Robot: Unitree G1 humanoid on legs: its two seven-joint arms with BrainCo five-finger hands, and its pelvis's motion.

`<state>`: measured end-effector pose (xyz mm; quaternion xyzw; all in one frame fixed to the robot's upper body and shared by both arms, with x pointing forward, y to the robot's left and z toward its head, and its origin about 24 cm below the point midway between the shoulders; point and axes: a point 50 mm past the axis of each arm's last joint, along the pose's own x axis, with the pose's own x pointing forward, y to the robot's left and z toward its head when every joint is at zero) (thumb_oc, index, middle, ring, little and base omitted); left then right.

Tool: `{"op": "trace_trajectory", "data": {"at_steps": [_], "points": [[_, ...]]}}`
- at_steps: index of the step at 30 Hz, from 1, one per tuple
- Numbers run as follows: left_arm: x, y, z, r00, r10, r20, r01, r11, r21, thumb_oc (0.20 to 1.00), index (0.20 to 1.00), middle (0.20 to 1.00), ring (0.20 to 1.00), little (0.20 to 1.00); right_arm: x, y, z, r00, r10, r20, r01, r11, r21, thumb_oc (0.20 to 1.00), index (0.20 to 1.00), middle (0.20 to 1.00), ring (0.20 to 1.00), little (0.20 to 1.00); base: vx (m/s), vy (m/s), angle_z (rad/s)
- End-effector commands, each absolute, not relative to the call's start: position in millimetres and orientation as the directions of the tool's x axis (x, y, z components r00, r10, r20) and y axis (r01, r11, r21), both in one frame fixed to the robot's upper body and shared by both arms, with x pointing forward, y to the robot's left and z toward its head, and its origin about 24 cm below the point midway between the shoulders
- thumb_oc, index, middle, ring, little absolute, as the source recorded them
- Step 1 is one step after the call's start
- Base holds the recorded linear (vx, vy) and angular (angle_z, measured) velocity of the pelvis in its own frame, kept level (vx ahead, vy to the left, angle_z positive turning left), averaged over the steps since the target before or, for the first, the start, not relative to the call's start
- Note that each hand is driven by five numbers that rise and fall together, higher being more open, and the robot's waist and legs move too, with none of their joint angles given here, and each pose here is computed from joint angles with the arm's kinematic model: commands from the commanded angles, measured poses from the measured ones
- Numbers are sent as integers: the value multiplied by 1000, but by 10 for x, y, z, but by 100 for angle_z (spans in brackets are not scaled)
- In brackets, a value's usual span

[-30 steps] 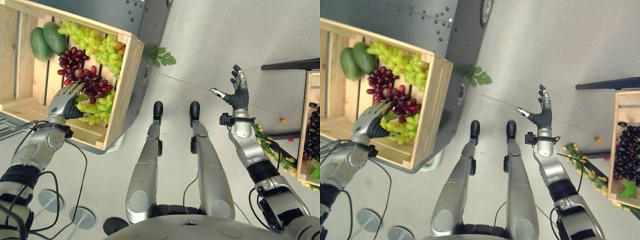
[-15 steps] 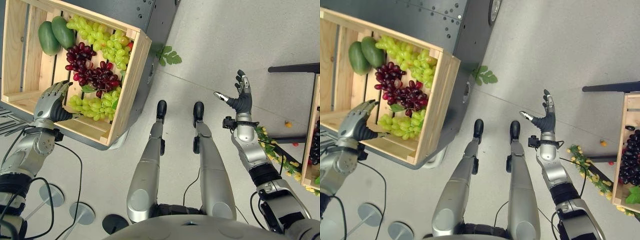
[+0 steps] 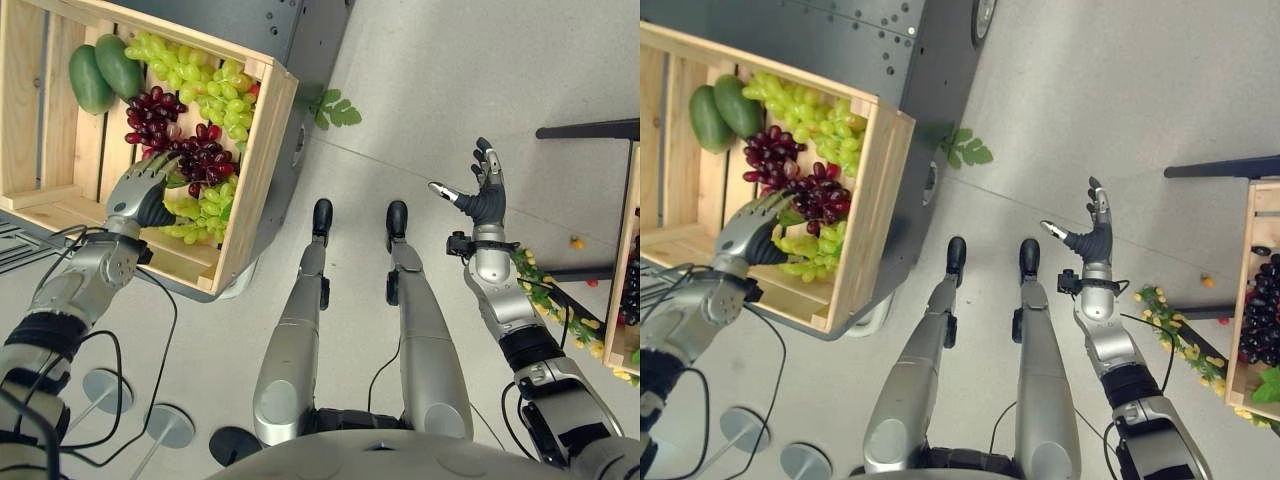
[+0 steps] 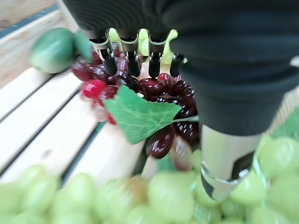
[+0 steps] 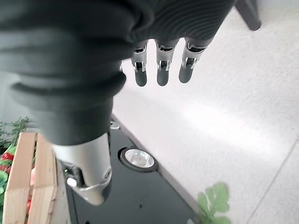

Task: Pick up the fruits from the basket on one side to the basket on the other side

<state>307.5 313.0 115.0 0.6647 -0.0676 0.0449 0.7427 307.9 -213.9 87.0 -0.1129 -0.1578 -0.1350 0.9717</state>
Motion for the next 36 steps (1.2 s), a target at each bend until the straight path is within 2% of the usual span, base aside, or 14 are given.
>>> {"op": "trace_trajectory", "data": {"at_steps": [1,6,16,24,26,28,36], "points": [[2970,3149,950,998,-21,62,-58,167,984,1000,1000,1000,1000,1000,3000,-2160,958,891,-212,401,299,939,-167,1000,1000,1000,1000,1000,0,0,0],[2873,3139,710,1000,-3,-27,27,221,975,1000,1000,1000,1000,1000,3005,-2162,962,892,-211,399,296,941,-164,1000,1000,1000,1000,1000,0,0,0],[2811,3155,596,998,25,-57,48,266,963,1000,1000,1000,1000,1000,3018,-2155,966,894,-209,397,293,942,-165,1000,1000,1000,1000,1000,0,0,0],[2843,3196,644,999,44,-16,7,195,981,1000,1000,1000,1000,1000,3023,-2130,970,894,-198,402,285,944,-169,1000,1000,1000,1000,1000,0,0,0],[2829,3189,647,999,37,-15,7,207,978,1000,1000,1000,1000,1000,3023,-2137,979,893,-200,404,287,943,-169,1000,1000,1000,1000,1000,0,0,0],[2758,3187,561,998,50,-42,26,290,957,1000,1000,1000,1000,1000,3015,-2168,962,893,-212,396,298,939,-170,1000,1000,1000,1000,1000,0,0,0],[2698,3147,349,991,68,-113,84,342,936,1000,1000,1000,1000,1000,3050,-2212,862,914,-212,345,299,928,-221,1000,1000,1000,1000,1000,0,0,0]]}}
